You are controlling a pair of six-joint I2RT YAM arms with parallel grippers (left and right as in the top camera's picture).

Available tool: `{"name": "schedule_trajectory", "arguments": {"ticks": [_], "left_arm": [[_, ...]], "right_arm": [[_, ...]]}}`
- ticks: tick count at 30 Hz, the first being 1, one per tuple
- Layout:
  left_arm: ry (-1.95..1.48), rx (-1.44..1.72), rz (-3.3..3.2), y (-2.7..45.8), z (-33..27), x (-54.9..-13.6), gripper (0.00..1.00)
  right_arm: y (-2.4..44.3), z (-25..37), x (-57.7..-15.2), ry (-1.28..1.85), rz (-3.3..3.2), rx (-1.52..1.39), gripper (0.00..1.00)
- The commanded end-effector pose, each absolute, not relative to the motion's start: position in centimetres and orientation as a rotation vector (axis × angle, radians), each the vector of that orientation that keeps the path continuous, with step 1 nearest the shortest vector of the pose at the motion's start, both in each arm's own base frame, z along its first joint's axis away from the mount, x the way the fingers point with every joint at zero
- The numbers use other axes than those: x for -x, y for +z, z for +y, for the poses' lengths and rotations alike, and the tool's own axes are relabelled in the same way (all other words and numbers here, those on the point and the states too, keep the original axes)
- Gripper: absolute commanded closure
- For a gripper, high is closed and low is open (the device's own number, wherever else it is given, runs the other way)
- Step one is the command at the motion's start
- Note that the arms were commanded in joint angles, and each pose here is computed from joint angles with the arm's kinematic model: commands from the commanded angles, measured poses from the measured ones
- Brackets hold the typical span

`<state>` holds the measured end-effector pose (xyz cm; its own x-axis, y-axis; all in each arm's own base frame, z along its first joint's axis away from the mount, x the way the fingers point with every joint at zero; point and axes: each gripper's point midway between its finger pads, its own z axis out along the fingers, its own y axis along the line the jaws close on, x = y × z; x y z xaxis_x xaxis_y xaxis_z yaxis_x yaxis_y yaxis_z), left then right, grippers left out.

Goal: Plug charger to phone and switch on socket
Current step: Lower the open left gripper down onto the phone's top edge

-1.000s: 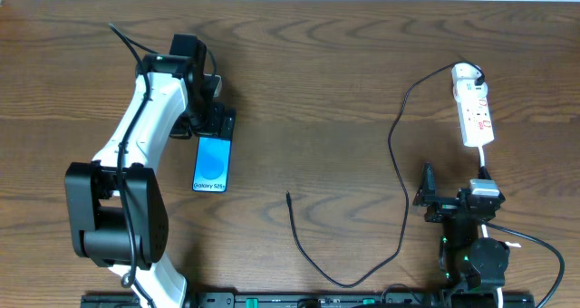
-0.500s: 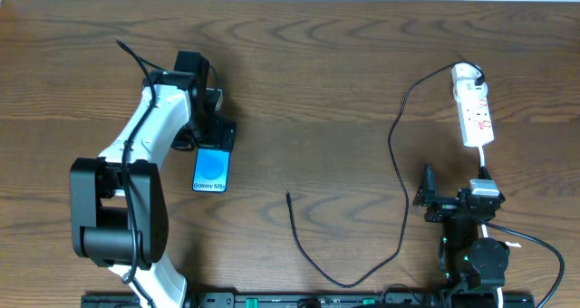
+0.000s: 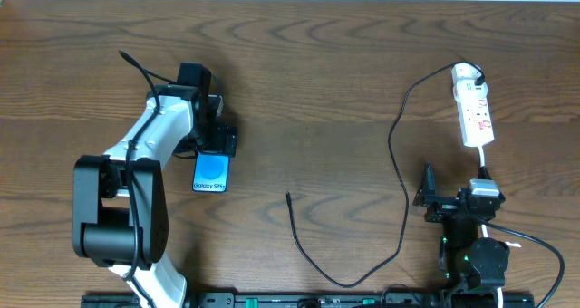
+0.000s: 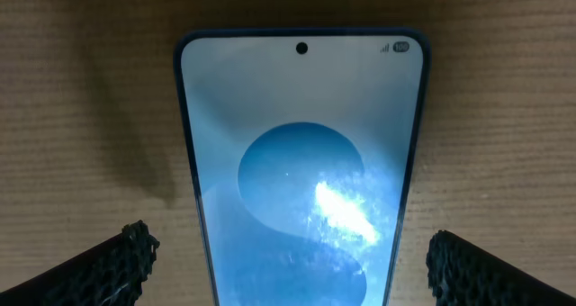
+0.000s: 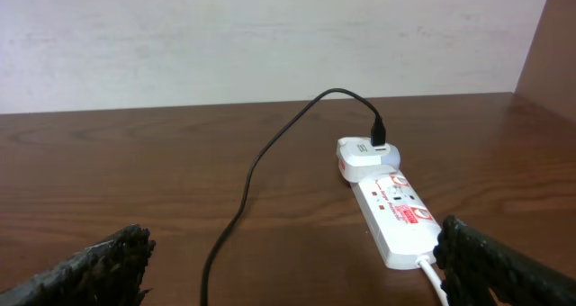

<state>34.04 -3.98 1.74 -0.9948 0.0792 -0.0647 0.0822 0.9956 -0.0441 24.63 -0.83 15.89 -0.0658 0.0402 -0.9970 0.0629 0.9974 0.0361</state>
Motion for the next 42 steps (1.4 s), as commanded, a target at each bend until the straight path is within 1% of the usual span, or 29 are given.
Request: {"name": "schedule_trajectory", "arguments": {"ticks": [1,42], "left_arm": [[-0.052,-0.115,3.097,0.94,-3.78,-33.48,0.02],[-0.111,-0.116,3.085,0.96,-4.46,-33.72,0.01]], "right_arm": [[15.89,-0.84,-24.6,-0.012,1.634,-0.093,0.01],[15.89,-0.84,-24.6,-0.012,1.634,-0.092,0.01]]}}
